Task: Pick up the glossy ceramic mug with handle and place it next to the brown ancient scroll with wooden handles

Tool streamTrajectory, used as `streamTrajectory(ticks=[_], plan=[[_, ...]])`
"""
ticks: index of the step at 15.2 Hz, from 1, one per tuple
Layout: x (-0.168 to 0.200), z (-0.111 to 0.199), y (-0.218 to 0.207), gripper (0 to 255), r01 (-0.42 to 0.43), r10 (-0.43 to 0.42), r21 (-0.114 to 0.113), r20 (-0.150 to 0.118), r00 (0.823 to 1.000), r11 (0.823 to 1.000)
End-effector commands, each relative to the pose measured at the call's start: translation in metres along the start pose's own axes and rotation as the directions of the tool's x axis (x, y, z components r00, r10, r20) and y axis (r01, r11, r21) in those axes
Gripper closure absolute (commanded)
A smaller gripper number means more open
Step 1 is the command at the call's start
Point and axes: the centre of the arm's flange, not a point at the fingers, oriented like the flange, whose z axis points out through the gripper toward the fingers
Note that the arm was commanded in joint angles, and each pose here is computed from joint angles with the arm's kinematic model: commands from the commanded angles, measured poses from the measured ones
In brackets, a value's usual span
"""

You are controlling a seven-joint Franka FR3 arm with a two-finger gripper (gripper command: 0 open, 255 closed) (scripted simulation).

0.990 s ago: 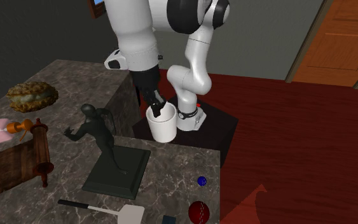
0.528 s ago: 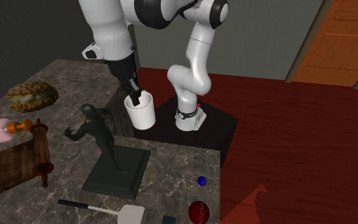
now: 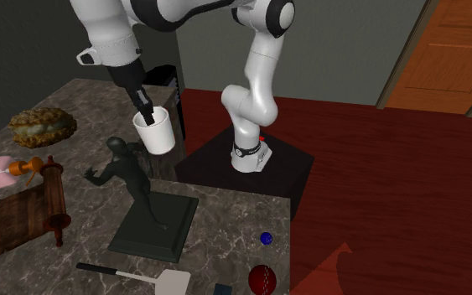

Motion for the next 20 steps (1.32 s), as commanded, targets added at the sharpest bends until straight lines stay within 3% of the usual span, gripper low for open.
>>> streamTrajectory(ticks=[1, 20], plan=[[0.006, -0.002, 0.024, 255, 0.002, -0.002, 0.000, 0.000, 1.000, 1.000], [0.089, -0.025, 0.260, 255, 0.002, -0.002, 0.000, 0.000, 1.000, 1.000]])
